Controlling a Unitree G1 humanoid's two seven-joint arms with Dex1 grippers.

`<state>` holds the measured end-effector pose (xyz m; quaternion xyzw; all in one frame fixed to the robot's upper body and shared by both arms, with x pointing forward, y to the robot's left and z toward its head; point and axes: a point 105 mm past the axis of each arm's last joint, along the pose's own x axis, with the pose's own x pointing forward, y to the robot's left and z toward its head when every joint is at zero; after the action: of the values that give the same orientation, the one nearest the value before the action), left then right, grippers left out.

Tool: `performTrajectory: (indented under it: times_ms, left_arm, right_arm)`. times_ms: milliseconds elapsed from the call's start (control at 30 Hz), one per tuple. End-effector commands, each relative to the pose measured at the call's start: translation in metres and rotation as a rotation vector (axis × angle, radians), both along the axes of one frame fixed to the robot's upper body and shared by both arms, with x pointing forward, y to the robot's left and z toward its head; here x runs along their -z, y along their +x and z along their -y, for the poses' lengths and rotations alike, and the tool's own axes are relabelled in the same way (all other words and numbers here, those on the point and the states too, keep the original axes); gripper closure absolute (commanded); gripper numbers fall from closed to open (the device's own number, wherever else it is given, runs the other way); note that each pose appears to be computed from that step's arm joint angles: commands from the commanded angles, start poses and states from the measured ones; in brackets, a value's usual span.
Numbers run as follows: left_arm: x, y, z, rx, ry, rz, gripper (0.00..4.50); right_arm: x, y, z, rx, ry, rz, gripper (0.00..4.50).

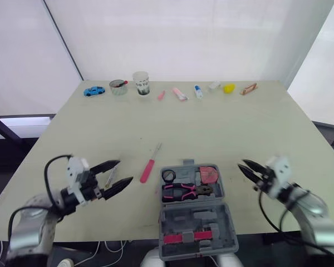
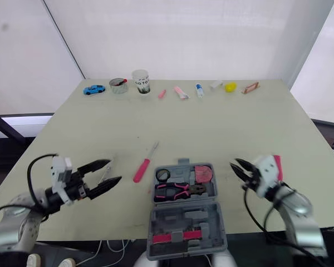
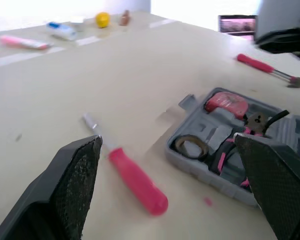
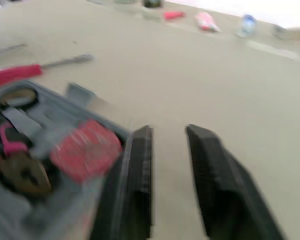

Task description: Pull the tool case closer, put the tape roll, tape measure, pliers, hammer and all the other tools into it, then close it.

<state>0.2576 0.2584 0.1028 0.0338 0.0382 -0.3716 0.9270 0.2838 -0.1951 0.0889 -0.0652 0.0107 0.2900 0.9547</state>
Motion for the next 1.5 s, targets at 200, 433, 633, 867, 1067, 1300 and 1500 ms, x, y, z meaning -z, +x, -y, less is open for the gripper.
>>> performTrajectory:
  times_ms: [200,433,633,867,1067,1300,1500]
  left_arm:
    - [0.003,-0.025,-0.025,-0.193,0.013,0.053,0.00]
    - [0.026,-0.049,-0.045,-0.308,0.043,-0.004,0.00]
    - [0.035,-0.065,-0.050,-0.363,0.055,-0.026,0.00]
    - [0.046,-0.069,-0.042,-0.250,0.088,-0.129,0.00]
    - [0.047,-0.057,-0.022,-0.086,0.171,-0.158,0.00]
    - [0.041,-0.038,-0.003,0.138,0.256,-0.113,0.00]
    - [0.049,-0.020,0.021,0.282,0.256,-0.106,0.50]
  right_arm:
    - [-0.001,-0.055,0.056,0.180,0.042,0.002,0.04]
    - [0.033,-0.107,0.101,0.411,0.127,-0.091,0.04]
    - [0.039,-0.134,0.113,0.472,0.128,-0.103,0.04]
    - [0.030,-0.134,0.108,0.393,0.047,-0.157,0.04]
    - [0.016,-0.113,0.094,0.294,0.044,-0.137,0.04]
    - [0.003,-0.084,0.045,0.021,-0.013,-0.158,0.04]
    - [0.006,-0.064,0.022,-0.196,-0.131,-0.177,0.00]
